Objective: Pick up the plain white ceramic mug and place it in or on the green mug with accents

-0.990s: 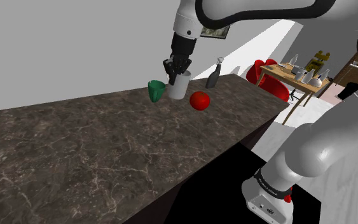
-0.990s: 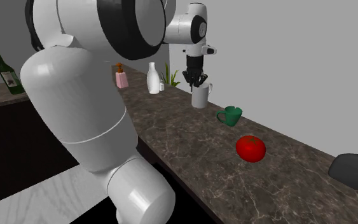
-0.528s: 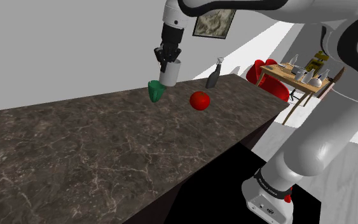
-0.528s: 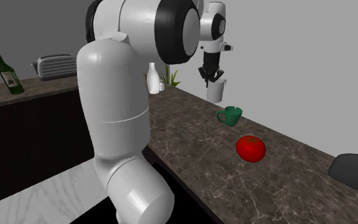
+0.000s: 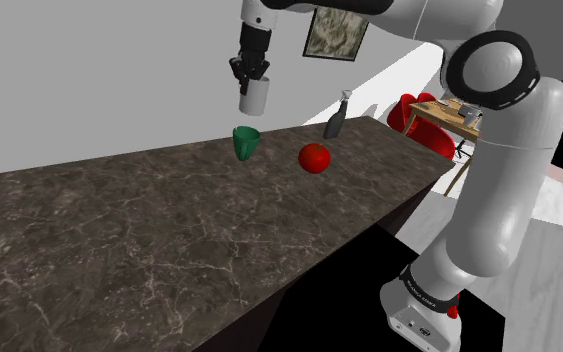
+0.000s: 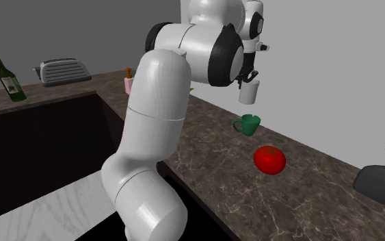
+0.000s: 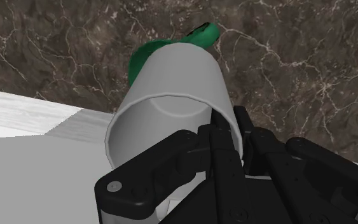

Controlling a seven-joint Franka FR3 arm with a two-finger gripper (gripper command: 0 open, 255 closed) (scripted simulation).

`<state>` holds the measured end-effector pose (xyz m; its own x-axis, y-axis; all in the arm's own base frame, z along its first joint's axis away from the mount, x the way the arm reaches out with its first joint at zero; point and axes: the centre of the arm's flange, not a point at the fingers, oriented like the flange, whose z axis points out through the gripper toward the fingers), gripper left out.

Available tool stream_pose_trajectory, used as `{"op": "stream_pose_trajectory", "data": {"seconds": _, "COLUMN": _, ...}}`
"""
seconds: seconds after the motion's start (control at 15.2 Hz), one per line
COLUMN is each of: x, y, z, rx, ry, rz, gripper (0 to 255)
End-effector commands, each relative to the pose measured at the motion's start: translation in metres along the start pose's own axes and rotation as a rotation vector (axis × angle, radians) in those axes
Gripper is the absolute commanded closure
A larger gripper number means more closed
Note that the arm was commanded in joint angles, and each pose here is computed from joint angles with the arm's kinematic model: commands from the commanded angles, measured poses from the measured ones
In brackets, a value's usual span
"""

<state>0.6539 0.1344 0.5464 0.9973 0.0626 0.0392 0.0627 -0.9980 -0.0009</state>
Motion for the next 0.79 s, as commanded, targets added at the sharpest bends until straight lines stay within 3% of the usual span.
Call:
{"op": "stream_pose_trajectory", "data": {"seconds": 0.0, "x": 0.026, "y": 0.012, "z": 0.001, "rx": -0.001, "ry": 0.0, "rz": 0.0, "gripper": 255}}
{"op": "stream_pose_trajectory", "data": {"seconds": 0.73, "x": 0.031, "y": 0.015, "z": 0.053, "rx": -0.001, "ry": 0.0, "rz": 0.0, "gripper": 255}}
